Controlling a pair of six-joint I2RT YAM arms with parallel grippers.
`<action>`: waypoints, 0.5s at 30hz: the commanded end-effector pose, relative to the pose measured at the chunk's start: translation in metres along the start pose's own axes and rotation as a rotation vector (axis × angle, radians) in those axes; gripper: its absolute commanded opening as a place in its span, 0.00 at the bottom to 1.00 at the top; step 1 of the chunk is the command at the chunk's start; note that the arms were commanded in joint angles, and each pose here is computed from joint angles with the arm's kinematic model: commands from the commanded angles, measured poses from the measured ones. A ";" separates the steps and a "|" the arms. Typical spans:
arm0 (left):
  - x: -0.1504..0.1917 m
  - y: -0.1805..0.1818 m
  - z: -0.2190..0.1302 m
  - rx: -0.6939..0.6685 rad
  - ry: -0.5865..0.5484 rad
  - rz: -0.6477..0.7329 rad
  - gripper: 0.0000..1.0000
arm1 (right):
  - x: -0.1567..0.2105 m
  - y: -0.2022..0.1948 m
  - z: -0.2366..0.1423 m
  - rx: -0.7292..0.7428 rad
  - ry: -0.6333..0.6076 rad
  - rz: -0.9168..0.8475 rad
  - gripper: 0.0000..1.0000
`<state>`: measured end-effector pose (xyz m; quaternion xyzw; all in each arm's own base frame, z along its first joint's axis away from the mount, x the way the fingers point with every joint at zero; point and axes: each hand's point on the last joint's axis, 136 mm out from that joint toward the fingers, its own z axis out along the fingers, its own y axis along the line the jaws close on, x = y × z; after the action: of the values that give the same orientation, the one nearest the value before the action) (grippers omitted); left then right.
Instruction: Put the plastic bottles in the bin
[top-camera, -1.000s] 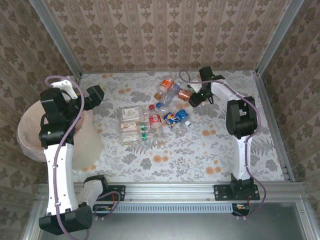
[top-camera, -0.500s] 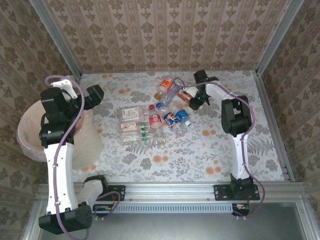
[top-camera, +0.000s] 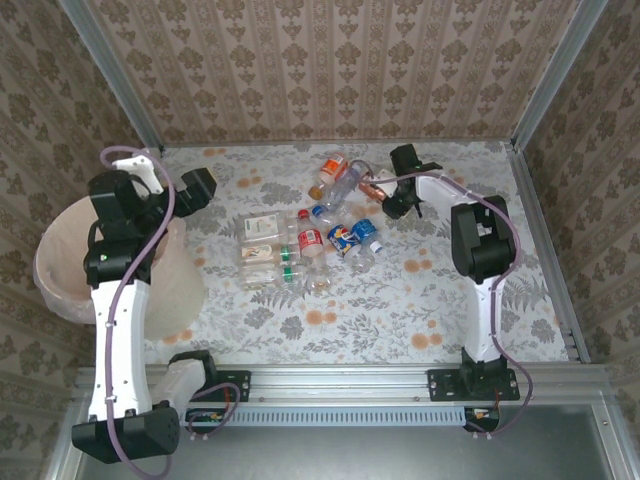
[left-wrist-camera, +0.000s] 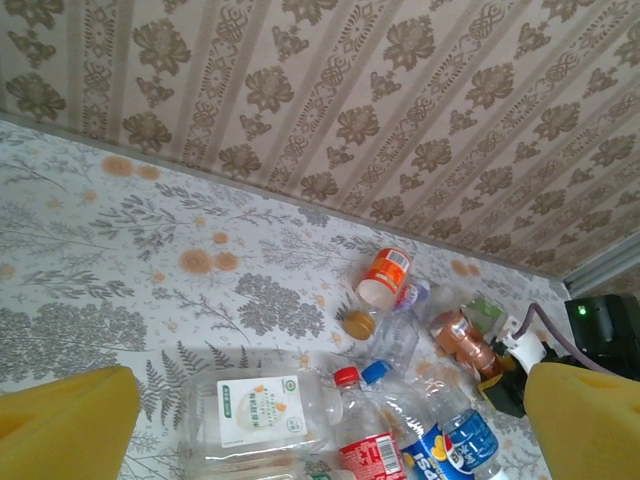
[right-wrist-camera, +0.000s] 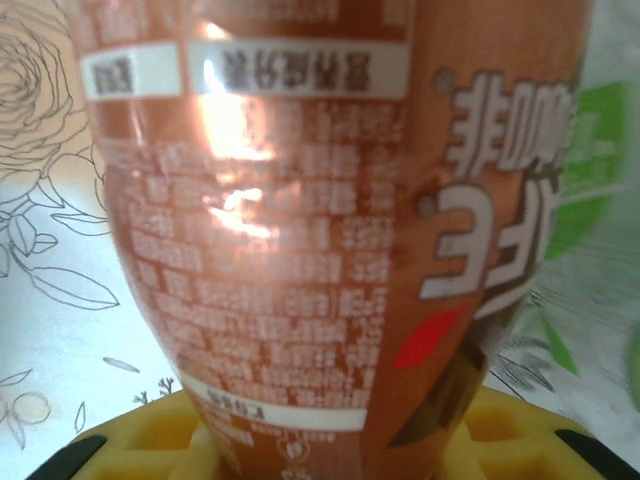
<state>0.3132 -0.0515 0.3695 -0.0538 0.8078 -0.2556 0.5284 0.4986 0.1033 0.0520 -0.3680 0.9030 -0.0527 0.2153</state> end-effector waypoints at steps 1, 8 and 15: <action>-0.005 -0.023 0.004 0.126 -0.024 -0.002 1.00 | -0.022 -0.028 -0.044 0.146 -0.111 0.179 0.18; -0.003 -0.055 0.032 0.292 0.000 -0.026 1.00 | -0.042 0.004 -0.097 -0.027 -0.368 0.505 0.20; 0.022 -0.096 0.078 0.419 0.093 -0.017 1.00 | -0.075 0.059 -0.137 -0.474 -0.630 0.776 0.21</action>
<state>0.3500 -0.1475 0.3550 0.0357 0.7850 -0.3925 0.4780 0.4591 0.1477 0.1560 -0.0927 0.8983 0.1861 0.3871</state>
